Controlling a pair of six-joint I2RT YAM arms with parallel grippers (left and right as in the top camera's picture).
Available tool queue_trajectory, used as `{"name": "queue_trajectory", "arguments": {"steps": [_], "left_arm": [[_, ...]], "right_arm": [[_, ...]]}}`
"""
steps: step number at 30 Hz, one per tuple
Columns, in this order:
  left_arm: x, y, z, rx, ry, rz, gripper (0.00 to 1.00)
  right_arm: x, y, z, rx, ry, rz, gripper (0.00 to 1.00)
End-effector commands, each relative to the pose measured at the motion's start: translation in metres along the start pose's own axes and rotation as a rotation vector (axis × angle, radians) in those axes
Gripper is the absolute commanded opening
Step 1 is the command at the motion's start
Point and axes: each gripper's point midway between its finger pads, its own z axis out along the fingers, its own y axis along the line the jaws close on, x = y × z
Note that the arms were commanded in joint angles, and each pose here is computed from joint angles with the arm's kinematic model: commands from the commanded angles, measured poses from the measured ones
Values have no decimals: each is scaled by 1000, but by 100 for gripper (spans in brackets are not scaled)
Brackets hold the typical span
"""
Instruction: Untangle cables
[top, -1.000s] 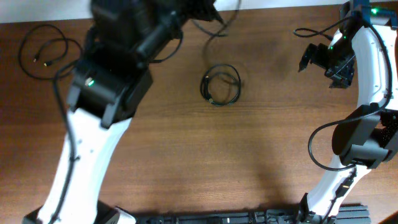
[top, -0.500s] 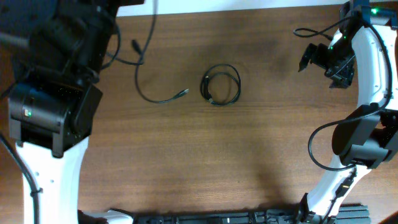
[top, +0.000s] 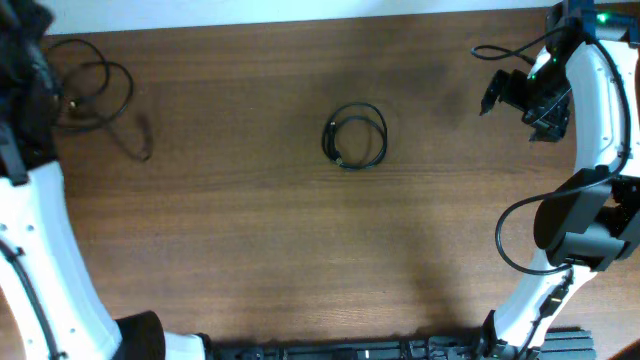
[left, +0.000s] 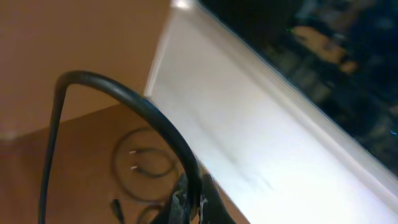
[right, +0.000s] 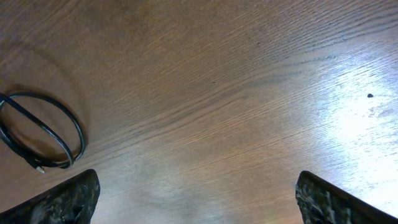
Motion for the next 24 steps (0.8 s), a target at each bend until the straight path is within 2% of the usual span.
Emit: {"name": "queue_trajectory", "arguments": {"steps": [1, 6, 14, 17, 20, 24], "left_arm": [[-10, 51, 29, -160, -16, -91, 0], [-19, 118, 53, -336, -9, -118, 0], [-14, 198, 88, -529, 43, -154, 0], [0, 198, 118, -431, 140, -142, 0], [33, 186, 160, -207, 323, -89, 0], [67, 209, 178, -218, 451, -134, 0]], "right_arm": [[-2, 0, -16, 0, -50, -11, 98], [-2, 0, -16, 0, -50, -11, 98], [-2, 0, -16, 0, -50, -11, 98], [-2, 0, -16, 0, -50, -11, 98], [-2, 0, -16, 0, -50, -11, 98], [-2, 0, -16, 0, -50, -11, 98]]}}
